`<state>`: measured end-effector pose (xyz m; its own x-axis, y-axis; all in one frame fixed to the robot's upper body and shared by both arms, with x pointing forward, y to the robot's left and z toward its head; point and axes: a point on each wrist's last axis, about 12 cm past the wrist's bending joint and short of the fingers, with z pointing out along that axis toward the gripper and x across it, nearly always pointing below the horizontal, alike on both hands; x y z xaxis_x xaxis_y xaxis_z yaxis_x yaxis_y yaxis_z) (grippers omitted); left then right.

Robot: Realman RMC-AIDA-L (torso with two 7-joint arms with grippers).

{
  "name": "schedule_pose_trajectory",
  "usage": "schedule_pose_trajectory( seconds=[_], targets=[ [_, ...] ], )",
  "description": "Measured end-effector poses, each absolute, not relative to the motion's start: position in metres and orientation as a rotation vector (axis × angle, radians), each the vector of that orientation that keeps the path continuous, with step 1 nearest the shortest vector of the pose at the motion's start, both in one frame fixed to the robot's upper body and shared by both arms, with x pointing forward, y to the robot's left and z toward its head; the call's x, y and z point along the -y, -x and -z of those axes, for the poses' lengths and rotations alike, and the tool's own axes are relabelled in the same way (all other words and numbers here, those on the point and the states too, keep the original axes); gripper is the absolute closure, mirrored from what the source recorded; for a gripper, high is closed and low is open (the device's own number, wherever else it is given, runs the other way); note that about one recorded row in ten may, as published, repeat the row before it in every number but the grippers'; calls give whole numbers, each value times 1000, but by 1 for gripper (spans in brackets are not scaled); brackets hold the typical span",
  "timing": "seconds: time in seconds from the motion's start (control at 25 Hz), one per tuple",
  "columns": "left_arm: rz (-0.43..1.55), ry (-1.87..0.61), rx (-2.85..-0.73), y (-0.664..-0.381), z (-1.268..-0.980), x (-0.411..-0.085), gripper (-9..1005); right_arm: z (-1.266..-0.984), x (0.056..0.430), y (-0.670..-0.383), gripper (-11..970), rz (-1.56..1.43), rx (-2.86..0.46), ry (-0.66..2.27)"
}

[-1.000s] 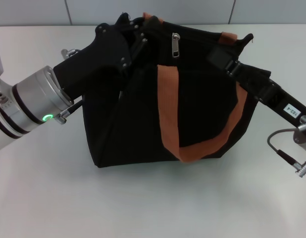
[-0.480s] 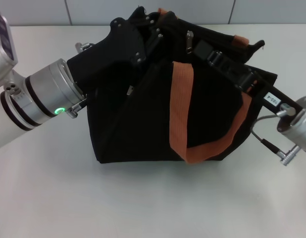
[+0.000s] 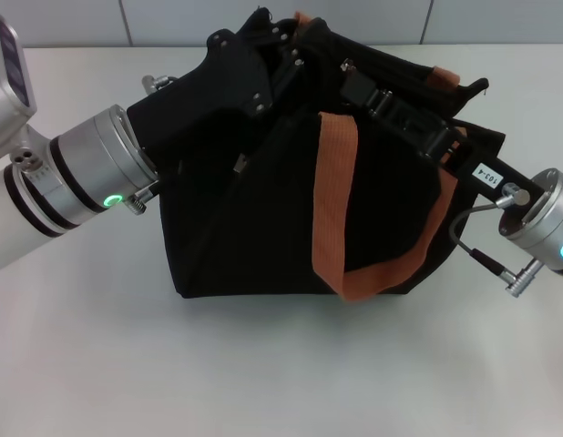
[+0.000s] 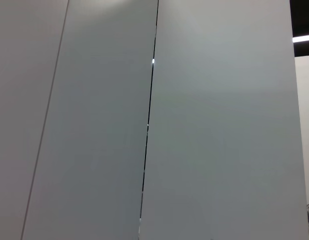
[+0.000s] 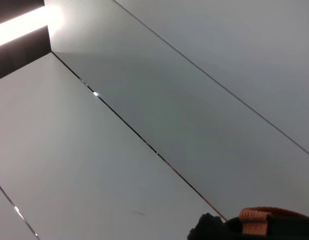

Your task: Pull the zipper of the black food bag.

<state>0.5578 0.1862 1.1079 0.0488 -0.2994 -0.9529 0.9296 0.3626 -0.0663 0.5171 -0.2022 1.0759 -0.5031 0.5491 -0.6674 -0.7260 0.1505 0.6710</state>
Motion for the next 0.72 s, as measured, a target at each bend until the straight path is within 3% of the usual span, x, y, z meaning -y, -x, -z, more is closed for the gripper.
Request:
schedule_pose_trajectory(
  seconds=[0.28,0.72],
  targets=[
    [1064,-704,-1141,-559,-1109,-186,974,-1076,203,-519,553,-1560,-1402,176],
    [1065,-705,-1138,-559,-1110,-185,974,-1074,200,-523,672,-1549,-1438,173]
  ],
)
